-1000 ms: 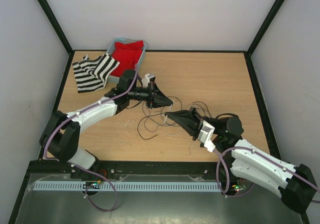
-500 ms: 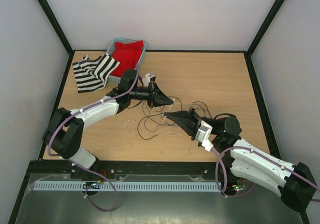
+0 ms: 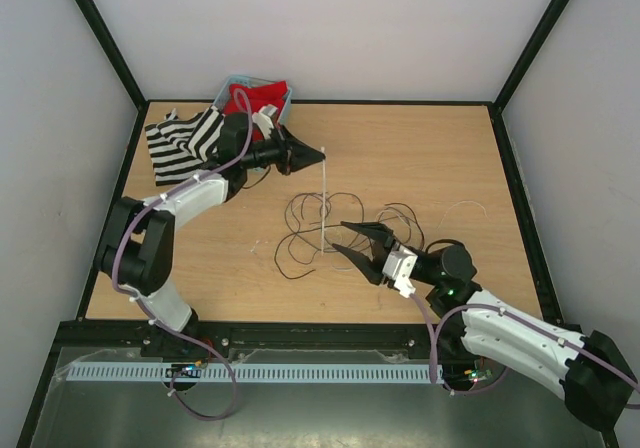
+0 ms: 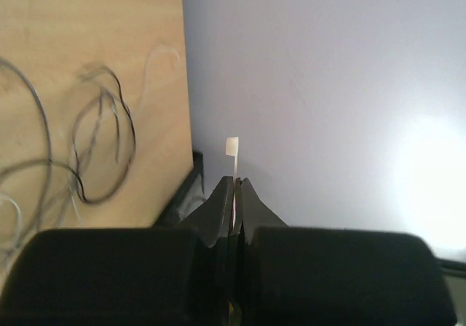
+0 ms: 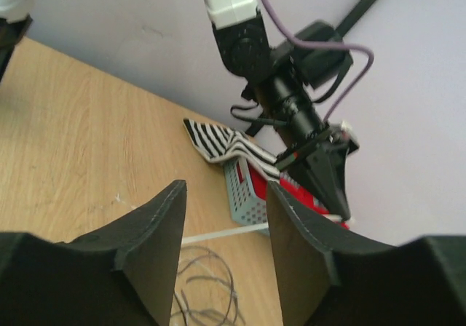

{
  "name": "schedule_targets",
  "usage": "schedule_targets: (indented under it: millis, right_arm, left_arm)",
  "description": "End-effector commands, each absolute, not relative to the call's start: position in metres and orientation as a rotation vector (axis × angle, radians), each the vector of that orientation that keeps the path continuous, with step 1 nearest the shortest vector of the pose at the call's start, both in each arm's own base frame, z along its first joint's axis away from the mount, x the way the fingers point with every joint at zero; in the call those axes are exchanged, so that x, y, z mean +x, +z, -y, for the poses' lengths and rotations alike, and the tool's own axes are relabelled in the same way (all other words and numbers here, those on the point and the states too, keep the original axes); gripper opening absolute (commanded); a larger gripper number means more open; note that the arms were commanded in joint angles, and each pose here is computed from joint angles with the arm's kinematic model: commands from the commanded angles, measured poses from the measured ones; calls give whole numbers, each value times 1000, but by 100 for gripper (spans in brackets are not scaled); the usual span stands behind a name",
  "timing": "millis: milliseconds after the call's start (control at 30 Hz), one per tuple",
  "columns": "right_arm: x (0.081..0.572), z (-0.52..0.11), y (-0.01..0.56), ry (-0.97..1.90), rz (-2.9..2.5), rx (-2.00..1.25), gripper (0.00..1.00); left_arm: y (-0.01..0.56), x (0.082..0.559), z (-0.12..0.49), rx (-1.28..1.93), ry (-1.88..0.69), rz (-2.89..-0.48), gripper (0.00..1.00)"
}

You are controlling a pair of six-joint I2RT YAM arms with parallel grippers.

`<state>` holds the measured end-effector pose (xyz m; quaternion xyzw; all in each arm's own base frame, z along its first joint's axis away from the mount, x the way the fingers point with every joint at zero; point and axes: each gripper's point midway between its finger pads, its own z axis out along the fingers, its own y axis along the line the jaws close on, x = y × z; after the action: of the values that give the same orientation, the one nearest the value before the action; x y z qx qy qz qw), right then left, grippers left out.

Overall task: Zip-tie the wires
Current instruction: Adjust the ribbon.

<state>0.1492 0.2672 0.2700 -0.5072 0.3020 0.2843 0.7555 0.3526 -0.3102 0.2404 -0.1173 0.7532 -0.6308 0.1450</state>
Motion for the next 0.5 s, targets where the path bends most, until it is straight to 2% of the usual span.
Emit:
schedule_targets:
  millis: [0,167,300,467]
  right_arm:
    - [163,-254,265,570,-776,-1041,60]
    - [170,-236,289,559,-828,-900,63]
    - [164,-233,298,596,-841,-883,63]
    - [157,-224,291,609,-841,-854,63]
  left_arm:
    - [265,389,312,-127,-1686,-1968,0]
    - [241,419,318,-8,-1592,-1902,0]
    - [238,447,326,161,-1517,-1713,0]
    - [218,469,342,266,-1542,-1640,0]
